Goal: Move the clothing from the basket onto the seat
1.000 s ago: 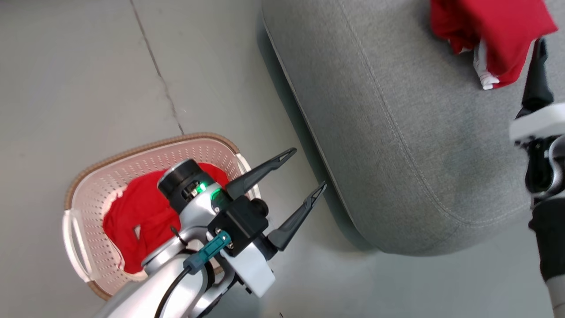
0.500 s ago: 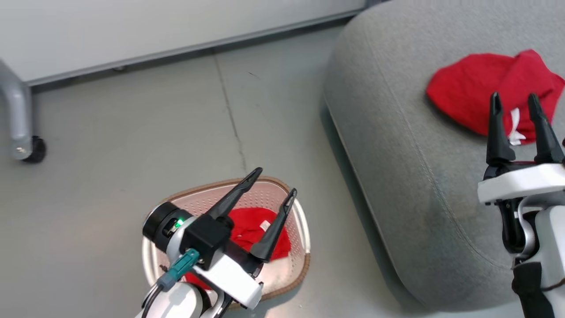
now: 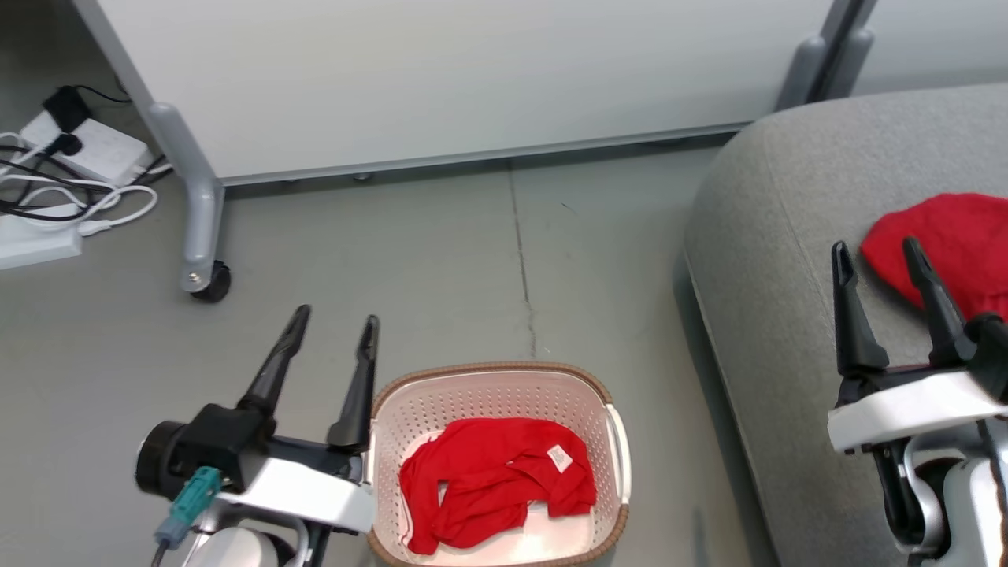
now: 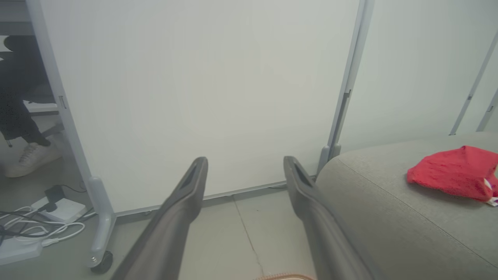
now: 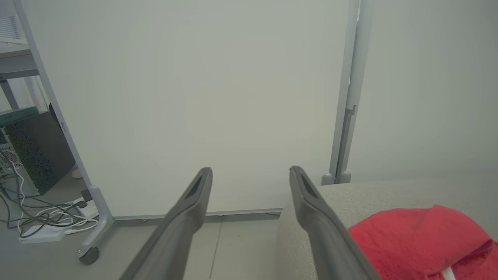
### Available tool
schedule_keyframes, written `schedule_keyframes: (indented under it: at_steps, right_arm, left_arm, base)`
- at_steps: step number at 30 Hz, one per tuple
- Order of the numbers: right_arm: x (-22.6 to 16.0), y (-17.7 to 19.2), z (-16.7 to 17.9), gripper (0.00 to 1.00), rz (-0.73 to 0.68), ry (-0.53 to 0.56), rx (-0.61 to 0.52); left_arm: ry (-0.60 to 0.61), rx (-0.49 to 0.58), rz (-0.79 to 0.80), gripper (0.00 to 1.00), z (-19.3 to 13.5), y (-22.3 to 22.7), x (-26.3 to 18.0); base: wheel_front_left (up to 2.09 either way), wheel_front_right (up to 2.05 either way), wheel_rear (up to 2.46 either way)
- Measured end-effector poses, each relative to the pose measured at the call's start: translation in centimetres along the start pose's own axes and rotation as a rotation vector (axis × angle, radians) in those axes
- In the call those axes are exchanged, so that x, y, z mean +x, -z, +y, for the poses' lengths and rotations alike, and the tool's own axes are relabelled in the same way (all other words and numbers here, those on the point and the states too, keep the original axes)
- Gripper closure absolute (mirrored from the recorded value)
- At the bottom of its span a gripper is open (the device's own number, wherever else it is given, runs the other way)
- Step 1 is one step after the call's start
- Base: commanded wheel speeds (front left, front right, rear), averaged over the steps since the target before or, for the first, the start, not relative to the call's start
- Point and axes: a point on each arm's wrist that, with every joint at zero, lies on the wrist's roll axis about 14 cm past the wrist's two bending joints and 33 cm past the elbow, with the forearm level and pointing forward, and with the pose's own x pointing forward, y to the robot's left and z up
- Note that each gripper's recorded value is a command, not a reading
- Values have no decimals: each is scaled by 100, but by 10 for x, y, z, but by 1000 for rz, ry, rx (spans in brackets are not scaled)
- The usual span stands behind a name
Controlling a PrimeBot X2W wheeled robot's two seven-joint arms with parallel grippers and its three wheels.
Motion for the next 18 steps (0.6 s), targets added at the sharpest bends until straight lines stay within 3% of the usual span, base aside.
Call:
schedule_keyframes:
  at_steps: [9, 18]
  right_arm:
    - [-23, 3, 33, 0, 45, -69, 5]
    - [-46, 5, 37, 0, 68, -72, 1]
  left_arm:
    - [-228, 7, -49, 0, 58, -18, -40]
    - [-344, -12, -86, 0, 81, -29, -71]
  base:
    - [0, 0, 0]
    - [0, 0, 0]
